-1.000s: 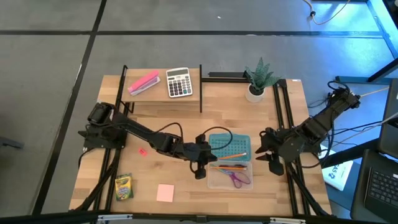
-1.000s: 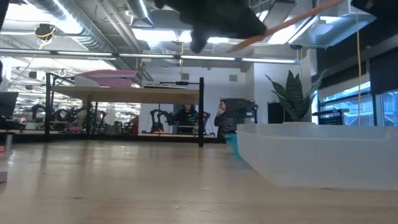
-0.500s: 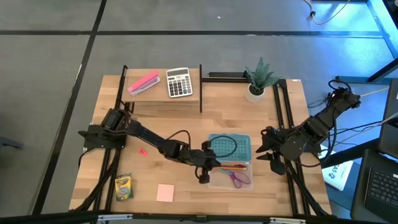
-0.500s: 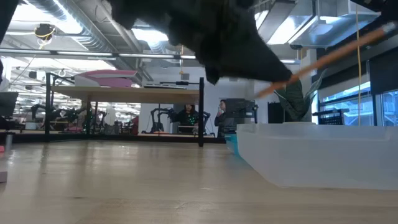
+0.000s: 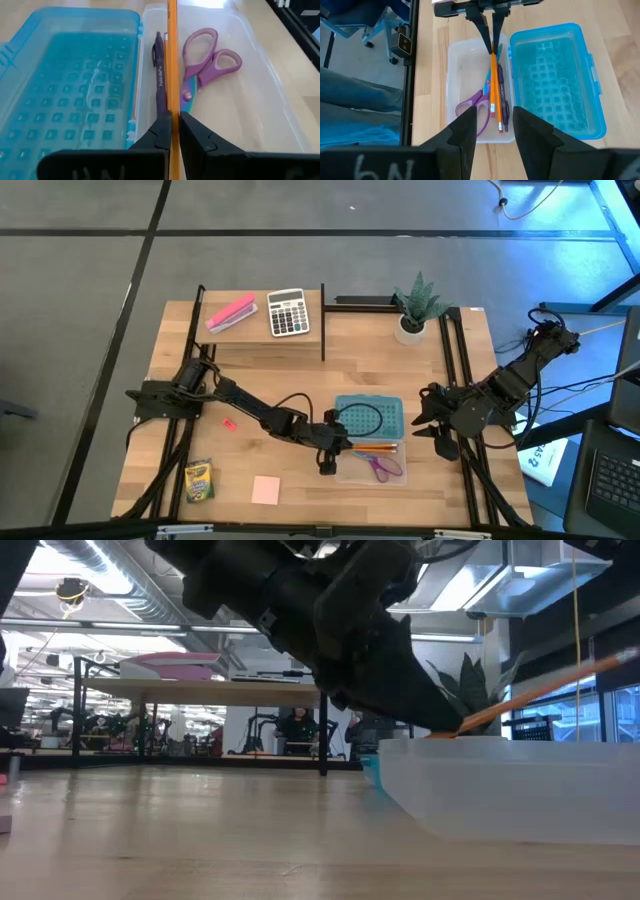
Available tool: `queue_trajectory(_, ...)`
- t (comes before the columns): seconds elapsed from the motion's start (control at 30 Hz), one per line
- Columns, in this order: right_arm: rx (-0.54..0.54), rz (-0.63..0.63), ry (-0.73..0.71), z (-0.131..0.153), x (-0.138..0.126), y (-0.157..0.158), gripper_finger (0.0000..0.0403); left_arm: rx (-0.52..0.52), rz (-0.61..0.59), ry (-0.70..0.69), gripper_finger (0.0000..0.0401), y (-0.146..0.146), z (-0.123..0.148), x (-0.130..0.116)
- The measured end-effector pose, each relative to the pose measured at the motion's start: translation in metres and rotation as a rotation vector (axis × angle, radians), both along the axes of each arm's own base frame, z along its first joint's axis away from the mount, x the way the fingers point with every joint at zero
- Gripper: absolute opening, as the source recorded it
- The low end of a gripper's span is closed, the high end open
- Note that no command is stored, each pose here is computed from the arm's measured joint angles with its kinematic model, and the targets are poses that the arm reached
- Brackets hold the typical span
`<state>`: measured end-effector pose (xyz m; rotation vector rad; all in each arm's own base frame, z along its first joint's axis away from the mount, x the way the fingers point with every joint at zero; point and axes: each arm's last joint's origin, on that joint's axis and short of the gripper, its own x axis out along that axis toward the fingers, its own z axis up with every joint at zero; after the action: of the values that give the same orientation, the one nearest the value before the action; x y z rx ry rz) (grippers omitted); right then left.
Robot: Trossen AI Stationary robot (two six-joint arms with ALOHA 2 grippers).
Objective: Pack school essentials
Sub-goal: Put the orange pencil into the blue supply box
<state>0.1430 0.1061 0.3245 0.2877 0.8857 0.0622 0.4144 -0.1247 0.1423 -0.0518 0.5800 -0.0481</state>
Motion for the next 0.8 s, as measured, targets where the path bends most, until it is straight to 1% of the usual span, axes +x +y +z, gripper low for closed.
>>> queue_trajectory(0.8, 0.001, -0.002, 0.001, 0.0, 0.0, 0.0, 0.0129, 0.011, -0.001, 0.02, 0.0014, 0.0008, -0.001, -0.0011)
